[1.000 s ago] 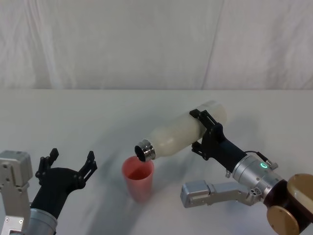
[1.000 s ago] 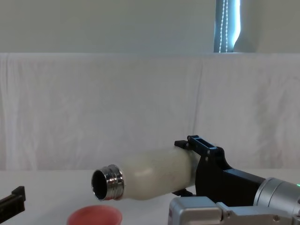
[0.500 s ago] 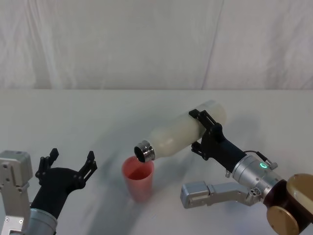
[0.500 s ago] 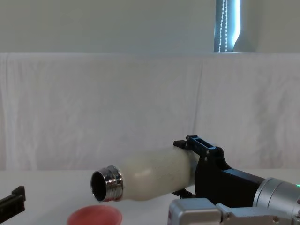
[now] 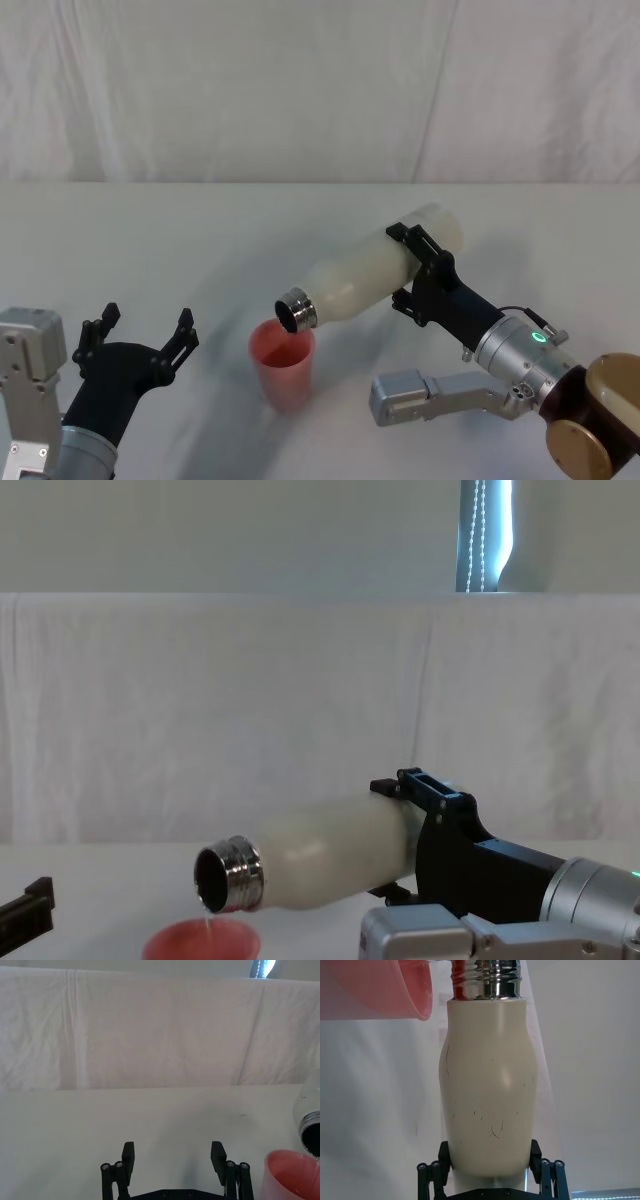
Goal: Grasp the thermos with one hand and pour water into the cup lid.
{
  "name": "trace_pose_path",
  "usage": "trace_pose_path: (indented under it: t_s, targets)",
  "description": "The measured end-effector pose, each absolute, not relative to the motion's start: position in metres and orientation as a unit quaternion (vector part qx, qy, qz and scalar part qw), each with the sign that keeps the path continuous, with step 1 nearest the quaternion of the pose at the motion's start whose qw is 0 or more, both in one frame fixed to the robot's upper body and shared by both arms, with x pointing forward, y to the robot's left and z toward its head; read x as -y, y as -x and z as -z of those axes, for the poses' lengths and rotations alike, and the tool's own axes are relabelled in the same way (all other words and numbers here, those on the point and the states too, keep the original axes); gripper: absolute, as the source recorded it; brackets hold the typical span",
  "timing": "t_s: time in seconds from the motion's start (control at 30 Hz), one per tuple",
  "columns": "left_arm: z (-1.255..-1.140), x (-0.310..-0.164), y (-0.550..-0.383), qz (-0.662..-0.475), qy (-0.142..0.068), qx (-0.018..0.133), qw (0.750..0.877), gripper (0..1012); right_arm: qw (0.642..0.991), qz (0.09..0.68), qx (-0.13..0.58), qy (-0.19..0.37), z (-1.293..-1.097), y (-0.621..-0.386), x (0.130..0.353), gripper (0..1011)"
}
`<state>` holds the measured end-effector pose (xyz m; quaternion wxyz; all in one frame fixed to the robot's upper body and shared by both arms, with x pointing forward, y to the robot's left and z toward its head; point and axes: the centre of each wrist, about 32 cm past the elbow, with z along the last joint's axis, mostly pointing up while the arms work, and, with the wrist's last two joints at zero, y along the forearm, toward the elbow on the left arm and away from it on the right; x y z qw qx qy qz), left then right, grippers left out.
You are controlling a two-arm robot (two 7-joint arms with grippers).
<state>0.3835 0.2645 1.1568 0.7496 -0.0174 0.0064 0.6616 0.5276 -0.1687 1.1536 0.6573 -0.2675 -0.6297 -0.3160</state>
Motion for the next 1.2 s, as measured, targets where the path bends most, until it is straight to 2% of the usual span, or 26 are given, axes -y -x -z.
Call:
trace_pose_path:
  t_s: [1.2]
  targets:
    - [-1.1568,-0.2645,-0.3835,-0.662,0.017,-0.006,0.75,1001,0.655,0.316,0.631,0.269,-1.1524,-0.5277,0.1692,951]
